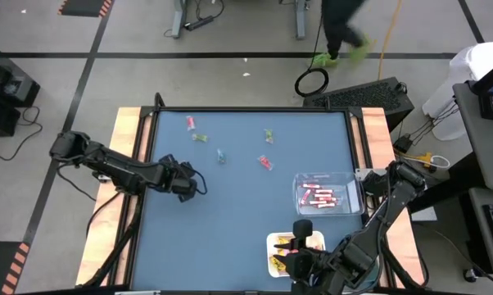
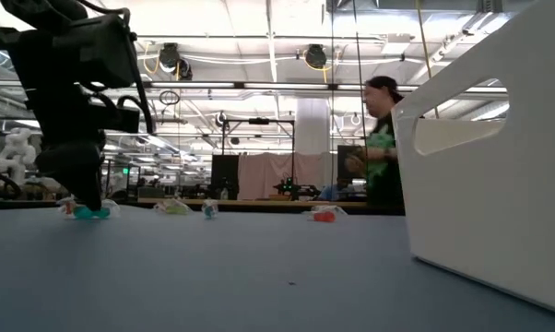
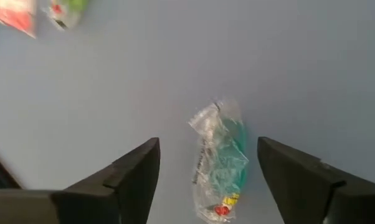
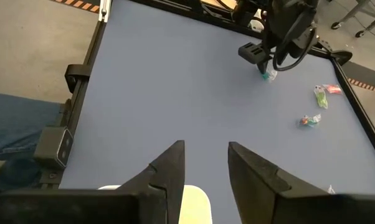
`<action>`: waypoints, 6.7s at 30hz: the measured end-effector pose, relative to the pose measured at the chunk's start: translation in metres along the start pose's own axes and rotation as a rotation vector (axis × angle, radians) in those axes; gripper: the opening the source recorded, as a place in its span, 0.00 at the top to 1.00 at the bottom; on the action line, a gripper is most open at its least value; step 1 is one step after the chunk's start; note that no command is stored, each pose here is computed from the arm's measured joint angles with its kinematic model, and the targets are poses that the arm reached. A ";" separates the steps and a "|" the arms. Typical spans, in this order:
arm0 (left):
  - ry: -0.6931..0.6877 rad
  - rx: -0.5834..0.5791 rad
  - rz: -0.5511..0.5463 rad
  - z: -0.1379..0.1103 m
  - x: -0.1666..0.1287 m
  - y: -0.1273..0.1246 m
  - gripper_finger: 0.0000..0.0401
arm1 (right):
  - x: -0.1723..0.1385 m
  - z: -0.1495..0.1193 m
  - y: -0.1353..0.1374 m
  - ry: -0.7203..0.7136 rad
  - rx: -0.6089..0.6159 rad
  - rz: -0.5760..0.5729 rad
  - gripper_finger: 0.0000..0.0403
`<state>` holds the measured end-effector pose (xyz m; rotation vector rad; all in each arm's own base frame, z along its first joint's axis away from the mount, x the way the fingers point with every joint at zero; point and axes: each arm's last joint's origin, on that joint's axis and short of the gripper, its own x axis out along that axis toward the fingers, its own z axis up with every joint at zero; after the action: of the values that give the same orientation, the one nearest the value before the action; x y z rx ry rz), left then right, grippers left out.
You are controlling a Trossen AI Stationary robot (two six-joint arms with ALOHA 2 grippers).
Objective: Sort candy
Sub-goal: Put the blue gummy into the blue bin
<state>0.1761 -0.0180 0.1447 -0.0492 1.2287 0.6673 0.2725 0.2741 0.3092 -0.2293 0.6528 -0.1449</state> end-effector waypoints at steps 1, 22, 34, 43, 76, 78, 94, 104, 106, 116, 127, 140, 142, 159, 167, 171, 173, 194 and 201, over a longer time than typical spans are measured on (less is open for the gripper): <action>0.014 -0.002 -0.012 0.000 0.001 0.000 0.32 | 0.000 0.000 0.000 0.000 0.000 0.000 0.72; 0.019 -0.038 -0.066 0.007 0.013 -0.010 0.74 | -0.001 0.001 0.002 -0.009 0.001 0.010 0.72; -0.047 -0.031 -0.205 0.022 -0.001 -0.024 0.97 | 0.025 -0.001 0.002 0.016 0.116 -0.041 0.72; -0.333 0.125 -0.494 0.061 -0.054 -0.058 0.98 | 0.103 -0.009 -0.001 0.067 0.185 -0.153 0.72; -1.018 0.515 -0.800 0.052 -0.160 -0.116 0.98 | 0.150 0.031 -0.015 -0.195 0.139 -0.098 0.57; -1.017 0.516 -0.802 0.052 -0.160 -0.116 0.98 | 0.149 0.033 -0.014 -0.211 0.134 -0.075 0.58; -1.016 0.510 -0.803 0.052 -0.160 -0.116 0.95 | 0.149 0.035 -0.013 -0.225 0.104 -0.049 0.89; -1.047 0.478 -0.799 0.053 -0.163 -0.116 0.54 | 0.142 0.028 -0.011 -0.136 0.079 0.031 0.92; -1.047 0.473 -0.784 0.052 -0.163 -0.116 0.46 | 0.134 0.025 -0.014 -0.078 0.092 0.051 0.92; -0.995 0.390 -0.563 0.053 -0.153 -0.111 0.36 | 0.056 -0.007 -0.042 0.560 0.342 0.245 0.92; -0.867 0.321 -0.449 0.060 -0.133 -0.100 0.36 | -0.035 -0.048 -0.045 0.954 0.324 0.016 0.92; -0.809 0.339 -0.394 0.066 -0.112 -0.109 0.36 | -0.064 -0.126 -0.005 1.297 0.360 -0.139 0.92; -0.799 0.341 -0.385 0.067 -0.108 -0.110 0.36 | -0.062 -0.137 -0.004 1.345 0.349 -0.156 0.92; -0.780 0.313 -0.377 0.071 -0.102 -0.110 0.36 | -0.056 -0.153 -0.004 1.381 0.355 -0.191 0.66; -0.770 0.333 -0.349 0.072 -0.099 -0.107 0.36 | -0.063 -0.139 -0.008 1.324 0.381 -0.155 0.54; -0.747 0.322 -0.253 0.078 -0.091 -0.099 0.36 | -0.072 -0.111 -0.013 1.103 0.461 -0.165 0.54; -0.723 0.305 -0.205 0.083 -0.085 -0.092 0.36 | -0.077 -0.096 -0.015 0.940 0.490 -0.169 0.55; -0.427 -0.183 -0.031 0.087 -0.002 -0.025 0.36 | -0.044 -0.029 -0.034 0.017 0.386 -0.287 0.60; -0.408 -0.420 0.036 0.089 0.013 -0.012 0.36 | -0.022 -0.023 -0.025 0.013 0.354 -0.275 0.60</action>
<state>0.2602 0.0123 0.1613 -0.2297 0.6868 0.9084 0.2397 0.2504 0.3109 0.0248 0.5950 -0.5217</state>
